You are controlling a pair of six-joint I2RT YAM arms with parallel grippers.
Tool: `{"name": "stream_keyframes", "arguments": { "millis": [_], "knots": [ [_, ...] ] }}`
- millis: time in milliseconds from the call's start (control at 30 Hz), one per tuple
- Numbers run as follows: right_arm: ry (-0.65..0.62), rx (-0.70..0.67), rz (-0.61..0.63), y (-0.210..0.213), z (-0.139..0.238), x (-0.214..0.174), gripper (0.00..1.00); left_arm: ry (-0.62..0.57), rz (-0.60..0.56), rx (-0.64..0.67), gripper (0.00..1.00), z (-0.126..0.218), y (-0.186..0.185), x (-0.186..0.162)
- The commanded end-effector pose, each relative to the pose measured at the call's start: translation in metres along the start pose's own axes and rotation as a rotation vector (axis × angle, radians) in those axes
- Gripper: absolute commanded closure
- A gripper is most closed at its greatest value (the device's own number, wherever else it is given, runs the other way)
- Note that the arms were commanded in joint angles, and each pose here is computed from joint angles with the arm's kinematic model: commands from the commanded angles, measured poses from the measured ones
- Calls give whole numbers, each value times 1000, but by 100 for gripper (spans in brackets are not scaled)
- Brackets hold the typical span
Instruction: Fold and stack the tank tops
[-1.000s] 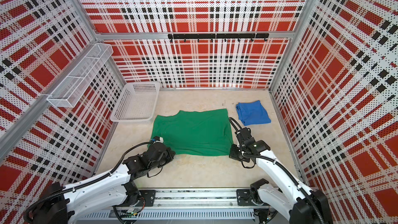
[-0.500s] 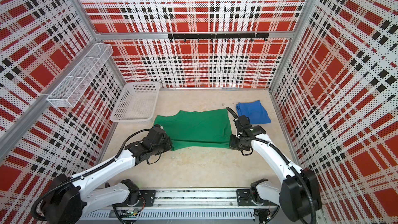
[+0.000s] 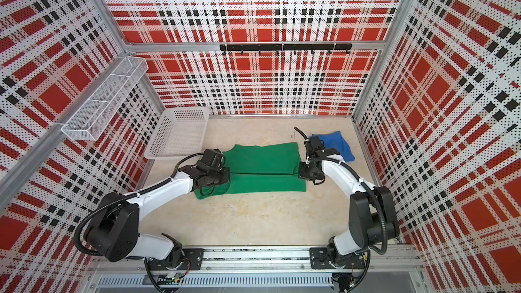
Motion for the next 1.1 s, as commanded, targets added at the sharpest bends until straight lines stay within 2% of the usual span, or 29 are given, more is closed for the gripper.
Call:
{"name": "stream_keyframes", "arguments": {
  "millis": [0, 300, 333, 367, 400, 467, 533, 600, 733, 900, 1000, 1067],
  "knots": [
    [-35, -7, 43, 1, -6, 23, 100, 7, -54, 10, 100, -7, 2, 11],
    [-4, -9, 69, 6, -42, 60, 100, 29, -91, 40, 100, -39, 7, 37],
    [-5, -8, 69, 6, -46, 64, 95, 29, -94, 44, 100, -42, 8, 41],
    [-10, -5, 69, 6, -47, 69, 90, 20, -98, 46, 95, -44, 8, 46],
    [-15, -8, 68, 5, -47, 73, 83, 14, -104, 50, 82, -44, 8, 52],
    [-42, -33, 67, 2, -39, 81, 76, -1, -125, 62, 67, -40, 5, 64],
    [-79, -67, 68, 0, -24, 86, 69, -23, -151, 86, 58, -29, 3, 76],
    [-115, -87, 71, -1, -7, 87, 68, -49, -160, 109, 54, -16, 1, 87],
    [-154, 56, 96, 31, 2, 68, 70, -84, -127, 31, 53, -5, -21, 83],
    [-86, 180, 92, 65, -32, 42, 80, -75, -21, -187, 56, -28, -58, 49],
    [-59, 203, 55, 63, -57, 34, 83, -72, 5, -193, 57, -46, -59, 34],
    [-51, 158, 43, 54, -71, 32, 84, -57, 11, -167, 57, -57, -52, 27]
  ]
}}
Point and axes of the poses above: each gripper's point midway between its finger pads, its own z axis back along the fingers, its own y axis along the line the jaws close on, x = y × z, the point moved 5 cm from there along z, back along the fingers, and after that the axes turned 4 degrees about -z, right-handed, at the moved point
